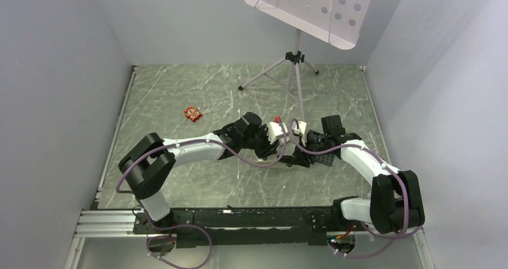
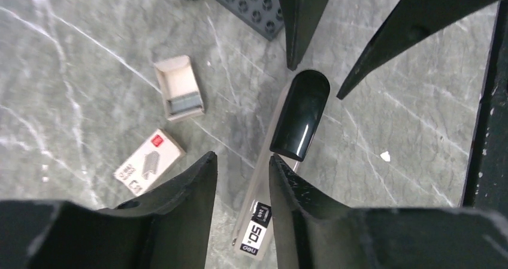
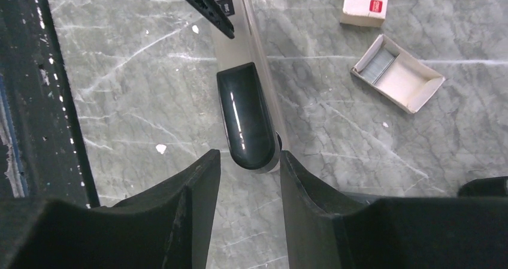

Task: Load the staples into the stapler
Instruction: Move the stapler to the center of the board.

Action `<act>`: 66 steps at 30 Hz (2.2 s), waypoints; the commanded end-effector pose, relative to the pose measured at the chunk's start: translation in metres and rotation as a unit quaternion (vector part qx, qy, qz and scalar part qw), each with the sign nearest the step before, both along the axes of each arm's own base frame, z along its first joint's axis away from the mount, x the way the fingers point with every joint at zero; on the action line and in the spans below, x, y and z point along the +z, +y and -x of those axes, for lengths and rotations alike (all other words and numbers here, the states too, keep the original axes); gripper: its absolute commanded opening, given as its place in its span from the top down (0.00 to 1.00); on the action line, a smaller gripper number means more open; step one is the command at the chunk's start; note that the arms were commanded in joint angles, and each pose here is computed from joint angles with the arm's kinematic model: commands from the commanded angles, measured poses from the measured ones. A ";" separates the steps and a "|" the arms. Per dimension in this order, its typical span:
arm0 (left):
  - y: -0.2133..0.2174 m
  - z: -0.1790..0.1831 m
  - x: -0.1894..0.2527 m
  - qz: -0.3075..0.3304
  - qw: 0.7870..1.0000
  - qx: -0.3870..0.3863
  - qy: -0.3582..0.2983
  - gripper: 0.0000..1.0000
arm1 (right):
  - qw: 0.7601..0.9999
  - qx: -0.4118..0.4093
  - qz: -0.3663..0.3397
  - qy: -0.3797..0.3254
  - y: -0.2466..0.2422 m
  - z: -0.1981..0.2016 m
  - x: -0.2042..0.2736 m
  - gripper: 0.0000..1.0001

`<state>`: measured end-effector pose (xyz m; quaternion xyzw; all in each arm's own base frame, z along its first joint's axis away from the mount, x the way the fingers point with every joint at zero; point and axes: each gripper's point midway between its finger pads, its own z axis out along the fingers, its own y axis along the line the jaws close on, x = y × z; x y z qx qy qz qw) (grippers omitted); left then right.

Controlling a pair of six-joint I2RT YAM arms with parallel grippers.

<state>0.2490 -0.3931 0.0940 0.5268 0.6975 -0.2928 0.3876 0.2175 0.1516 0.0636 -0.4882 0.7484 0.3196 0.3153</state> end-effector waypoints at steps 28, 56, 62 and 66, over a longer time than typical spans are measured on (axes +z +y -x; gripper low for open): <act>0.006 -0.003 -0.011 -0.029 0.990 -0.124 -0.068 0.13 | 0.989 -0.015 -0.110 -0.101 -0.003 -0.013 0.079 0.18; 0.046 0.015 -0.041 -0.070 0.997 0.027 0.027 0.77 | 0.990 -0.019 -0.110 -0.090 -0.005 -0.018 0.073 0.19; 0.085 0.002 -0.047 -0.080 0.983 0.157 0.051 0.80 | 0.990 -0.021 -0.110 -0.090 -0.006 -0.018 0.073 0.19; 0.114 -0.001 -0.052 -0.084 0.963 0.245 0.075 0.82 | 0.990 -0.020 -0.112 -0.090 -0.005 -0.018 0.073 0.19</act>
